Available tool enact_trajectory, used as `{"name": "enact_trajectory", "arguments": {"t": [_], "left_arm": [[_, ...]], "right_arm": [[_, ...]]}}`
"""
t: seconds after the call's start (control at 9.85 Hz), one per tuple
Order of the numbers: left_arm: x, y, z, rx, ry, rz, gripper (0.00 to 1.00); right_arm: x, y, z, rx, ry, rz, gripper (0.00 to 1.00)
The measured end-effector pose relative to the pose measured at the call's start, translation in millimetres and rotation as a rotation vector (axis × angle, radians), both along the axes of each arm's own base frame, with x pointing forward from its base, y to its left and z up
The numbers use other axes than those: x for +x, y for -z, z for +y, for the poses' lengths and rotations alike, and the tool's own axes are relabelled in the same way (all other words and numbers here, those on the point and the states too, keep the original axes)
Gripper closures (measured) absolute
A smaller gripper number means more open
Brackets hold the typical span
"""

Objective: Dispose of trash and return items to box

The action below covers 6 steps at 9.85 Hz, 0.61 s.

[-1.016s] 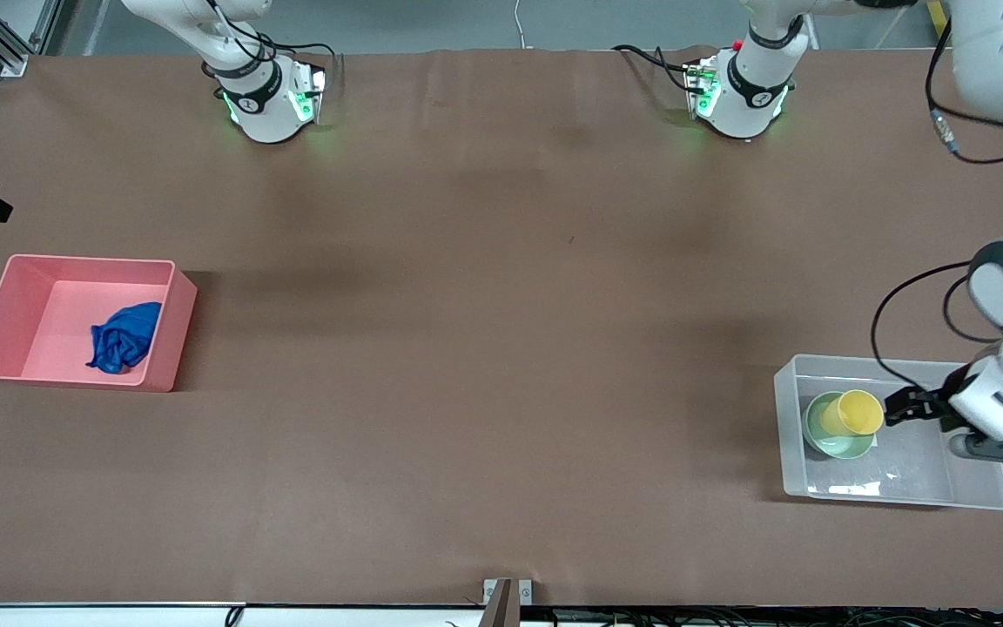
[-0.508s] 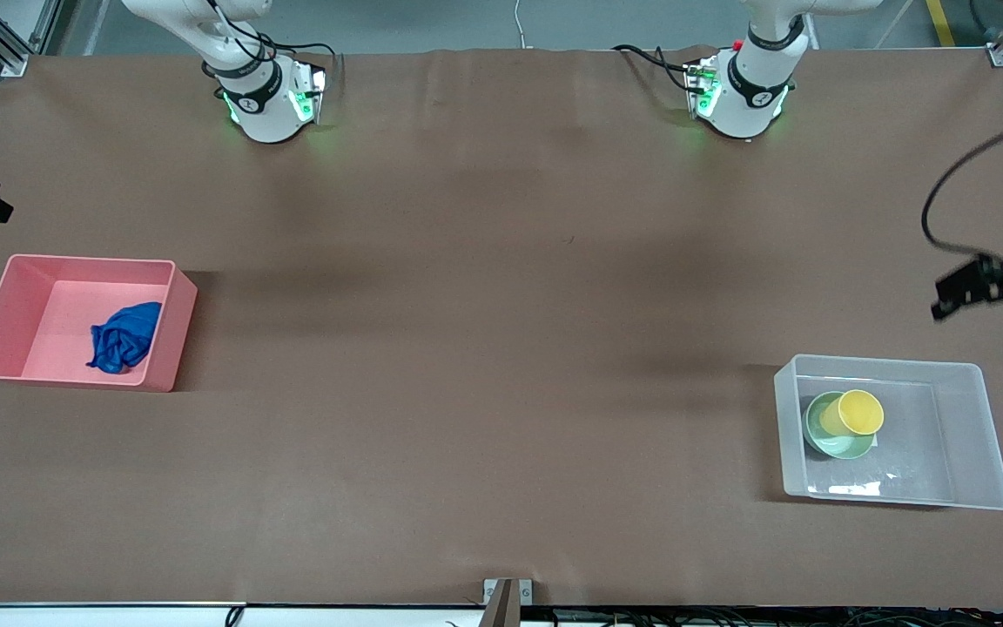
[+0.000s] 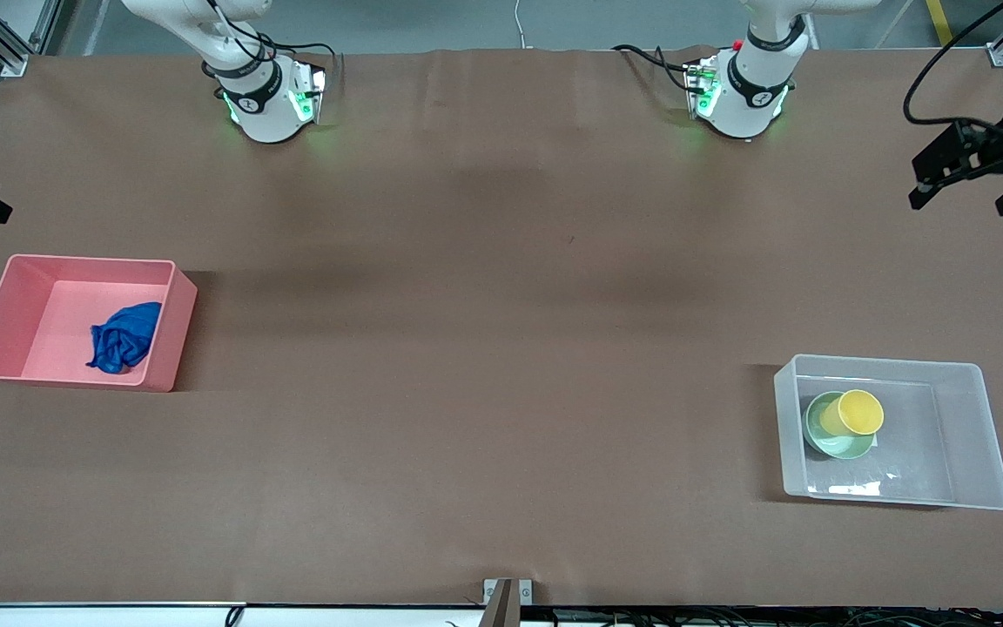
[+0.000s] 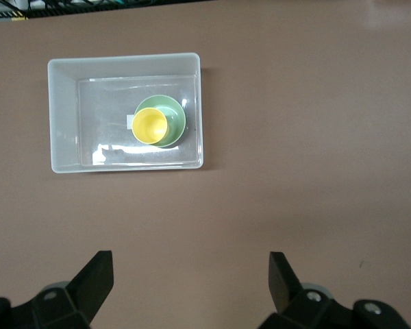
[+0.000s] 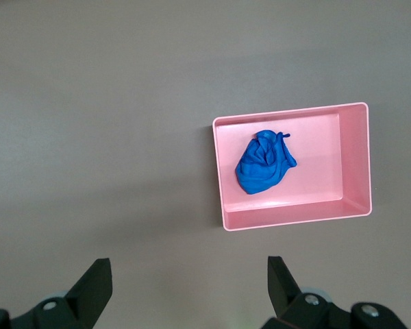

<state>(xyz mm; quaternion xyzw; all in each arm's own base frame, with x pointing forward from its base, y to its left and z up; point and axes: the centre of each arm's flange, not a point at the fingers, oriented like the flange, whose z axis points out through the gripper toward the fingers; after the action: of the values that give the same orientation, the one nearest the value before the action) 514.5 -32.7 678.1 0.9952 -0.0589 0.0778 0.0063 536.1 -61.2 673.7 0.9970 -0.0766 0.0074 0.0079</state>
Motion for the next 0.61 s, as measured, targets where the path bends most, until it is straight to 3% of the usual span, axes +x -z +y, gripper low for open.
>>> {"name": "enact_trajectory", "arguments": {"t": [0.61], "left_arm": [[28,11,2,0.008,-0.007,0.105,0.0]], "right_arm": [[0,0,0,0.0,0.0,0.0,0.0]]}}
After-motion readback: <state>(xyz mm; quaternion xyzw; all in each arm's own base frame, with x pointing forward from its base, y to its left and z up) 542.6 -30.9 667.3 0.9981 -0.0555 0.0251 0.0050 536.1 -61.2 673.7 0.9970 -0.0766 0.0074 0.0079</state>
